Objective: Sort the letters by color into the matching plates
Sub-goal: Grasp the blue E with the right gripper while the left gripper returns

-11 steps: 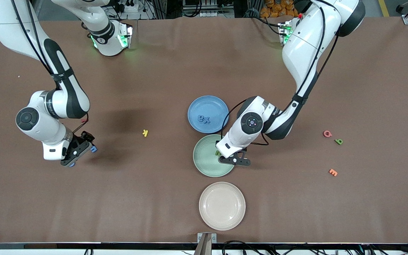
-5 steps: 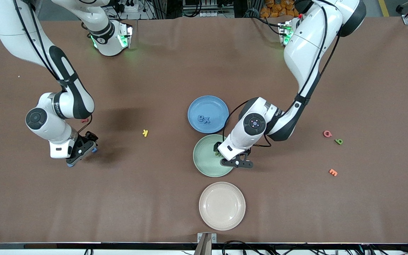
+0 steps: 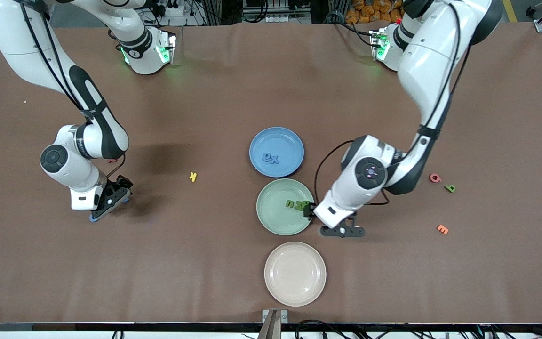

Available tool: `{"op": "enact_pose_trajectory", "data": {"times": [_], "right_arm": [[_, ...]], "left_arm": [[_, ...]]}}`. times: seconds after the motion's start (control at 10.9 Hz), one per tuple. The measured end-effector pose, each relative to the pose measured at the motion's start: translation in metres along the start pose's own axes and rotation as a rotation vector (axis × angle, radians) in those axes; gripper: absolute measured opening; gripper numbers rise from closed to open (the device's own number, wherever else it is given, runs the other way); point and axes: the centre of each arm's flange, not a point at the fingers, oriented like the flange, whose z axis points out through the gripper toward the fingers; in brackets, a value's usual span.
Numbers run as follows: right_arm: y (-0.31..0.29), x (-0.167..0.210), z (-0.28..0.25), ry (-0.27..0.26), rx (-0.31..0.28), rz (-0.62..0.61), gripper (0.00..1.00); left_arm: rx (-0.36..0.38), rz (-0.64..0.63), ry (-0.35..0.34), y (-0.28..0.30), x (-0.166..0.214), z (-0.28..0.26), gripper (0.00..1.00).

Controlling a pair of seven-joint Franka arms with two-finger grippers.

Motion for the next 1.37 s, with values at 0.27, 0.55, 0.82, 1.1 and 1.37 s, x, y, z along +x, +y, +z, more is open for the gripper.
{"op": "enact_pose_trajectory", "data": {"times": [0.27, 0.55, 0.82, 1.1, 1.37], "right_arm": [[-0.002, -0.001, 0.004, -0.002, 0.003, -0.002, 0.96], [-0.007, -0.004, 0.008, -0.001, 0.005, -0.006, 0.75], [-0.007, -0.004, 0.006, 0.004, 0.000, -0.008, 0.55], [-0.006, -0.004, 0.004, 0.007, -0.004, -0.007, 0.44], [-0.006, -0.004, 0.003, 0.010, -0.008, -0.007, 0.33]], "left_arm": [[0.065, 0.074, -0.091, -0.062, 0.014, -0.035, 1.00], [0.116, 0.172, -0.132, -0.147, 0.022, -0.058, 1.00], [0.163, 0.246, -0.174, -0.256, 0.027, -0.065, 1.00], [0.147, 0.163, -0.207, -0.321, 0.016, -0.063, 1.00], [0.115, 0.028, -0.246, -0.371, -0.007, -0.055, 1.00]]}}
